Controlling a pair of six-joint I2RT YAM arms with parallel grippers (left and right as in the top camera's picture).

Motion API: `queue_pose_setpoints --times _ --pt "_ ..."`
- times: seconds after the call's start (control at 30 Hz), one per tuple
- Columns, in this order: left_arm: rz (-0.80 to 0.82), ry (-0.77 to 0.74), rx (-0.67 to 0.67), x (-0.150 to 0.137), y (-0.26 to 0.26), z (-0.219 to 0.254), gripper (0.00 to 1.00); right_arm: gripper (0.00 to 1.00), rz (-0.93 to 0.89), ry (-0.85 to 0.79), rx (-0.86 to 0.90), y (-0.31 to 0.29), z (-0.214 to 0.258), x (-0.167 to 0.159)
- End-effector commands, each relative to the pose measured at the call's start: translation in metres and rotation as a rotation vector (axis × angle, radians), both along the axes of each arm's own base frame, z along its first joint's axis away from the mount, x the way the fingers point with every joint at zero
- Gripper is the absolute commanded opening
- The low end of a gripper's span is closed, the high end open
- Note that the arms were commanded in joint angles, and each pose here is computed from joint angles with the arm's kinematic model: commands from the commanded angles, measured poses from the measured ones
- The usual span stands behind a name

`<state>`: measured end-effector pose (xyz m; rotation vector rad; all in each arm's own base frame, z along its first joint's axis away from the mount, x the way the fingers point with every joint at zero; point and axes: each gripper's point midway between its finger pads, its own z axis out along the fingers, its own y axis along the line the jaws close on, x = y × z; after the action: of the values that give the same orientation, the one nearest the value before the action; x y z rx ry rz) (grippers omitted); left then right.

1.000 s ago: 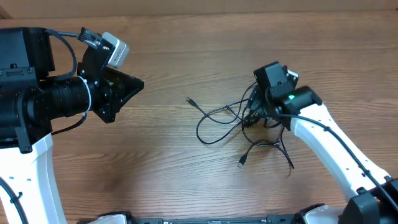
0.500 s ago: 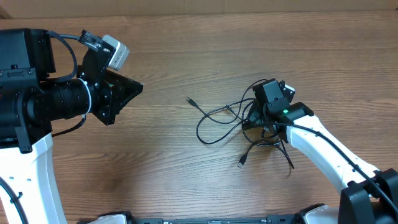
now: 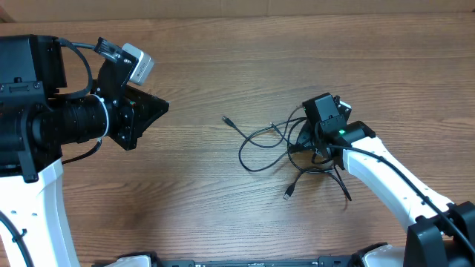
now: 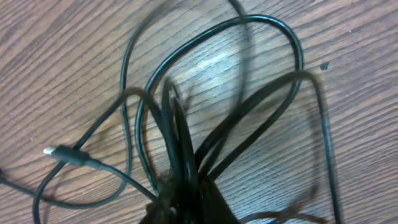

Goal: Untangle cables

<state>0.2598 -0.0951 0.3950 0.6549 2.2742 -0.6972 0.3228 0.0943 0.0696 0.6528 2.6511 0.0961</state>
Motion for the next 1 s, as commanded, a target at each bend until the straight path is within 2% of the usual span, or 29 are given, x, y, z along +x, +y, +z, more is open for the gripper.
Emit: queue_pose_setpoints --times 0.0,0.07,0.17,0.2,0.23,0.27,0.3,0.43,0.53,0.7,0.83,0.97 --pt "0.002 -0.003 0.003 -0.001 -0.001 0.001 0.04 0.04 0.056 -0.046 0.001 0.004 0.015 0.010" --pt "0.002 -0.003 0.003 -0.002 -0.001 0.001 0.04 0.04 0.161 -0.056 0.042 0.019 0.023 0.011" --pt "0.002 -0.004 0.003 -0.001 -0.001 0.001 0.06 0.04 0.262 -0.152 0.138 0.048 0.070 0.017" --pt "0.002 -0.007 0.003 -0.001 -0.001 0.002 0.17 0.04 0.290 -0.227 0.189 0.059 0.108 0.021" --pt "0.003 -0.013 0.003 0.000 -0.001 0.003 0.47 0.04 0.305 -0.269 0.221 0.064 0.131 0.022" --pt "0.002 -0.025 0.004 0.002 -0.001 0.004 0.87 0.04 0.318 -0.308 0.249 0.068 0.152 0.022" --pt "0.002 -0.031 0.003 0.003 -0.001 0.005 1.00 0.04 0.330 -0.345 0.272 0.070 0.174 0.021" --pt "-0.063 -0.044 -0.093 -0.001 -0.015 0.016 1.00 0.04 0.349 -0.426 0.295 0.069 0.234 0.014" --pt "-0.180 -0.096 -0.209 -0.006 -0.035 0.035 1.00 0.04 0.406 -0.454 0.298 0.070 0.265 0.005" --pt "-0.335 -0.123 -0.248 -0.014 -0.060 0.037 1.00 0.04 0.411 -0.481 0.304 0.070 0.279 0.001" --pt "-0.530 -0.110 -0.240 -0.020 -0.101 0.021 1.00 0.04 0.412 -0.483 0.304 0.069 0.280 0.000" --pt "-0.629 -0.046 -0.193 -0.012 -0.137 -0.007 1.00 0.04 0.415 -0.484 0.302 0.069 0.281 0.000"
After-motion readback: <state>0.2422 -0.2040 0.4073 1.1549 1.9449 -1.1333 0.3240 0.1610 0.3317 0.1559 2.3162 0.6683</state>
